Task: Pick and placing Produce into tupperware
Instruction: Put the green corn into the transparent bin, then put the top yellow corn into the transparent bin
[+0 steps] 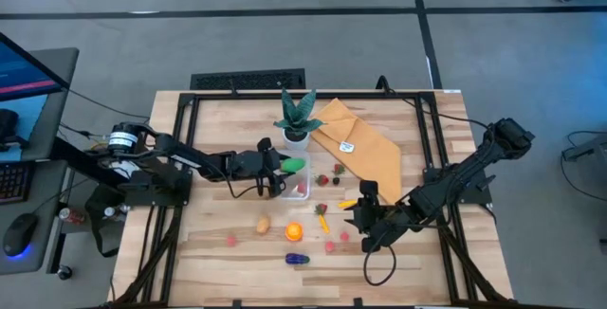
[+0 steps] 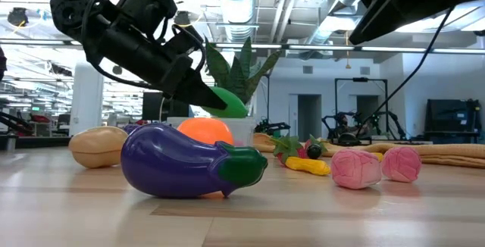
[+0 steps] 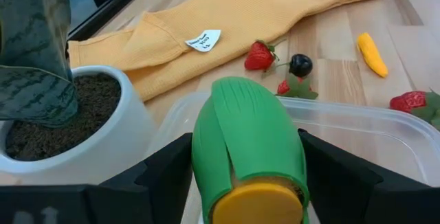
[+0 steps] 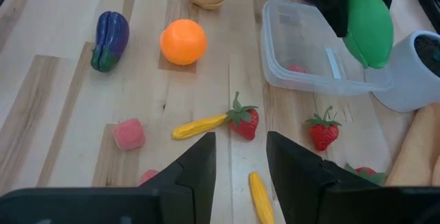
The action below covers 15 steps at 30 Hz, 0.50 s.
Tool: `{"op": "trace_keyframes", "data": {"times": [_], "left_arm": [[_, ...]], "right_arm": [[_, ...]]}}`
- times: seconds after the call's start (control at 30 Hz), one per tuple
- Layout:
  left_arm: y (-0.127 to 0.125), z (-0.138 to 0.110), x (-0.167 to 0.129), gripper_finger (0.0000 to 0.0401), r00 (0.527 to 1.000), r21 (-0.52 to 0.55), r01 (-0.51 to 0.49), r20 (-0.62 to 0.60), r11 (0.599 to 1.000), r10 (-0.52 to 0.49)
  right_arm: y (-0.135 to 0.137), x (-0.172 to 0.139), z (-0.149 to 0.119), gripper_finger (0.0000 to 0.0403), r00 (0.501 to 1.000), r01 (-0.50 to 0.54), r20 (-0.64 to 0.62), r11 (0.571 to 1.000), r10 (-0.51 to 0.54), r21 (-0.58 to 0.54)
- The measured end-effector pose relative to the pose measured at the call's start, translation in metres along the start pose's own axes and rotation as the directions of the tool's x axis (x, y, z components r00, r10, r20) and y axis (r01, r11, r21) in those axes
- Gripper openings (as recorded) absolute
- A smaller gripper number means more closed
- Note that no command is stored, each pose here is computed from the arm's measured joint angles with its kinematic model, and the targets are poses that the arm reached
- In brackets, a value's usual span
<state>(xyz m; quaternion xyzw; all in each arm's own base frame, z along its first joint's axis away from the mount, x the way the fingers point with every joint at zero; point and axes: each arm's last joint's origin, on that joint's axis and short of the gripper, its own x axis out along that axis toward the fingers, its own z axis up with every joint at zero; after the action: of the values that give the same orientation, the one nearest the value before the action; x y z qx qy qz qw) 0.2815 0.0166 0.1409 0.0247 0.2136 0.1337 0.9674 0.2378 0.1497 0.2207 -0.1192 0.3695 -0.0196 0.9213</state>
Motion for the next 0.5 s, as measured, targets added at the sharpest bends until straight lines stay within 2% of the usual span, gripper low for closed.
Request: {"op": "trace_keyframes", "data": {"times": [0.2,0.5], "left_arm": [[0.000,0.000,0.000,0.0285,1.000,0.021,0.000,0.001,1.000,0.000],[0.000,0.003,-0.002,0.0289,1.000,0.062,0.001,0.009,0.998,-0.002]], "right_arm": [[0.000,0.002,-0.003,0.0123,1.000,0.001,-0.003,1.000,-0.001,-0.002],[-0.002,0.009,-0.017,0.0123,0.999,0.017,-0.032,1.000,-0.017,0.006]]}}
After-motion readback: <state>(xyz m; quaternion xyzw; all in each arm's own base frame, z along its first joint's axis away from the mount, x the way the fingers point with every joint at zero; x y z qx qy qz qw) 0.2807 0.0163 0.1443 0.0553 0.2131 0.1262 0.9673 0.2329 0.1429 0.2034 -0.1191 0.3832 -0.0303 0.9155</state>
